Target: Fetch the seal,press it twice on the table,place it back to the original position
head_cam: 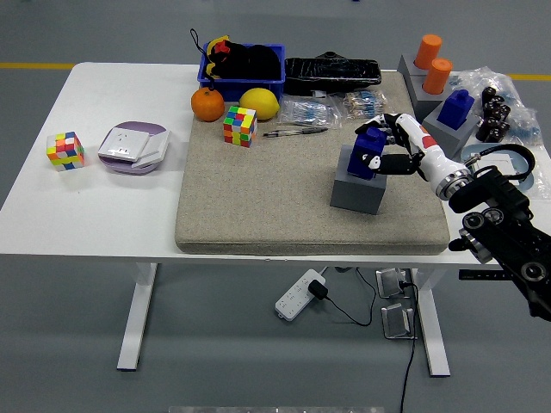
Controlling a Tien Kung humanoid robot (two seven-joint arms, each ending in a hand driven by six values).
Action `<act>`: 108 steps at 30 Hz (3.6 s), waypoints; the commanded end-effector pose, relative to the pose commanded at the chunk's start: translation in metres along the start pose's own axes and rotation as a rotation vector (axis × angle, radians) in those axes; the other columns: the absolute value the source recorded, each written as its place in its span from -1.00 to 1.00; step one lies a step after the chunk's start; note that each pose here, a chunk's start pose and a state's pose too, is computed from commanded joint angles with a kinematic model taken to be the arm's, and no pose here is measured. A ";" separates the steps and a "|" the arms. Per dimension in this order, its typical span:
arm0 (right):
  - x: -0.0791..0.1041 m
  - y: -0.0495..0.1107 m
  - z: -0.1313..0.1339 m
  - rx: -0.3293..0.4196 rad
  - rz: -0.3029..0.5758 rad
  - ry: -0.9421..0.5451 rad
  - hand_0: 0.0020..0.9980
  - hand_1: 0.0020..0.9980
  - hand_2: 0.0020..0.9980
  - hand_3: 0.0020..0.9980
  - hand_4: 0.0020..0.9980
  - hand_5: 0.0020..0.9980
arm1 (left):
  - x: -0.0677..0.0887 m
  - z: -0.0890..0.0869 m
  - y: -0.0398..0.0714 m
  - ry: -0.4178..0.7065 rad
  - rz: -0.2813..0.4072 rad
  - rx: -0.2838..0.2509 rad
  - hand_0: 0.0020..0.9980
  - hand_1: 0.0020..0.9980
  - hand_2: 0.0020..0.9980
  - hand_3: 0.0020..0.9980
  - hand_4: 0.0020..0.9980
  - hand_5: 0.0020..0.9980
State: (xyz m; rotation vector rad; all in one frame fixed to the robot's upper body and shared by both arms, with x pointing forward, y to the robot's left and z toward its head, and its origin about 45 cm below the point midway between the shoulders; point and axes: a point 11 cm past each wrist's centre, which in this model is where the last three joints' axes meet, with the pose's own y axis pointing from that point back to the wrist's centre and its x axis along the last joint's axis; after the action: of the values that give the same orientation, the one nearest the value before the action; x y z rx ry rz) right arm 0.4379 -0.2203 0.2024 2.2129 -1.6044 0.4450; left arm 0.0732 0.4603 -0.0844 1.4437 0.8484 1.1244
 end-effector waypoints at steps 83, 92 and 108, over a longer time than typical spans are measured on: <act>0.011 -0.021 -0.020 -0.003 -0.125 0.211 0.18 -0.12 -0.13 -0.08 0.23 -1.00 | 0.000 0.009 0.000 0.002 -0.004 -0.016 0.66 0.59 0.52 0.63 0.50 -0.38; 0.012 -0.021 -0.016 -0.010 -0.123 0.220 0.18 -0.12 -0.13 -0.08 0.23 -1.00 | 0.000 0.009 0.000 -0.001 -0.004 -0.016 0.65 0.59 0.53 0.63 0.50 -0.38; 0.007 -0.018 -0.010 -0.017 -0.133 0.222 0.17 -0.12 -0.13 -0.08 0.21 -1.00 | -0.001 0.009 0.000 -0.003 -0.005 -0.015 0.66 0.60 0.53 0.63 0.50 -0.38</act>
State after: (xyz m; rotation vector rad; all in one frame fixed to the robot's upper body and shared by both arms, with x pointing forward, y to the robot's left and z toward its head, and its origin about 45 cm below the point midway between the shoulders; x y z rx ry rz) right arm 0.4571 -0.2164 0.2129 2.1564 -1.3338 0.6120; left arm 0.0810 0.4564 -0.0845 1.4296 0.8396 1.1221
